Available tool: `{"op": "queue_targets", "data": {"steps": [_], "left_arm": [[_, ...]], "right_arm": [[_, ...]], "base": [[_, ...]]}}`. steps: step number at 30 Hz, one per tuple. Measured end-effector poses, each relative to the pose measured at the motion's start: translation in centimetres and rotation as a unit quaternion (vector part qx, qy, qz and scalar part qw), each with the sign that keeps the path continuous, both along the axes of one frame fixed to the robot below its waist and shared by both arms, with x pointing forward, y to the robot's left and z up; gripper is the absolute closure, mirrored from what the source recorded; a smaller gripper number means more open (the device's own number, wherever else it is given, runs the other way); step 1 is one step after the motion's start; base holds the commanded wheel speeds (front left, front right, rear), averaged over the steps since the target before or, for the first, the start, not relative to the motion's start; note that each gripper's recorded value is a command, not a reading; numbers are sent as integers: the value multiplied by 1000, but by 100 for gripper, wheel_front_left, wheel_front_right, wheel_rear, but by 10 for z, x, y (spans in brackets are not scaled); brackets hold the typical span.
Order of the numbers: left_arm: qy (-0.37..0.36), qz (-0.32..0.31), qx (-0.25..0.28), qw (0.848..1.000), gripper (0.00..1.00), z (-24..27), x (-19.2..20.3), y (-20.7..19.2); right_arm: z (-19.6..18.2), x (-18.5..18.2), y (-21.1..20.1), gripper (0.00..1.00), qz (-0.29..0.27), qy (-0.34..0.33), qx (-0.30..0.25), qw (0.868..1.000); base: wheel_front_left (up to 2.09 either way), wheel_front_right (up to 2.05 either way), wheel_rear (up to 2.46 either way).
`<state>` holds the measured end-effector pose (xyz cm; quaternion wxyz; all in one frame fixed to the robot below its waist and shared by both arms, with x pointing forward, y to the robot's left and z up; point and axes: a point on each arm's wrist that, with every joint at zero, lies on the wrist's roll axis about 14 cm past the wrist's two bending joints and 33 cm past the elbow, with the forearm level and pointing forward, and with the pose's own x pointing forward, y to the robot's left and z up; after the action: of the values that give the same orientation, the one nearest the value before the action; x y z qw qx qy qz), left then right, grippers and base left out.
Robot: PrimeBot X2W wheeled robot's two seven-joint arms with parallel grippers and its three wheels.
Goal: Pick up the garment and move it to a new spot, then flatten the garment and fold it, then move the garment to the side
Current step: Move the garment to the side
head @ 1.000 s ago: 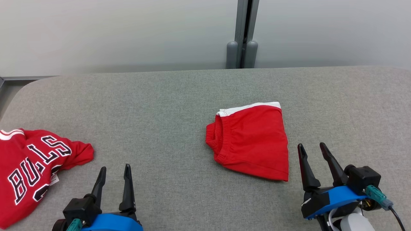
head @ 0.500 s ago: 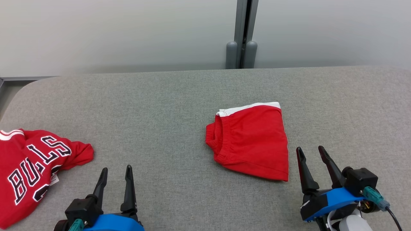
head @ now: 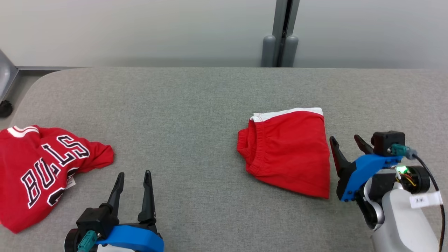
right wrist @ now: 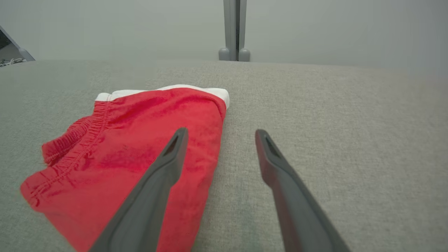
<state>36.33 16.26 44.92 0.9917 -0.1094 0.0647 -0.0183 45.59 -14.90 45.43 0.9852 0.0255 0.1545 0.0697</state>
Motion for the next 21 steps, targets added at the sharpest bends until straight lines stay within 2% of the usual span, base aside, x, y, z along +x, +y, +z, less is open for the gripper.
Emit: {"op": "queue_targets", "data": {"steps": [8, 16, 17, 18, 20, 21], "left_arm": [[15, 30, -4, 999, 0, -9, -7, 16], [25, 52, -3, 998, 0, -15, -13, 28], [26, 53, -2, 998, 0, -15, -13, 29], [27, 53, 0, 998, 0, -16, -13, 30], [28, 52, 3, 998, 0, -17, -13, 30], [29, 50, 6, 998, 0, -18, -13, 29]], "right_arm": [[-39, 15, 11, 0, 27, 145, -27, 989], [-71, 15, 21, 0, 31, 236, 11, 971], [-72, 16, 23, 15, 33, 240, 17, 970], [-74, 16, 25, 40, 36, 246, 16, 968], [-75, 18, 25, 69, 39, 248, 11, 968], [-76, 19, 26, 100, 40, 247, 11, 968]], "base": [[0, 0, 0], [0, 0, 0], [0, 0, 0], [0, 0, 0], [0, 0, 0], [0, 0, 0]]}}
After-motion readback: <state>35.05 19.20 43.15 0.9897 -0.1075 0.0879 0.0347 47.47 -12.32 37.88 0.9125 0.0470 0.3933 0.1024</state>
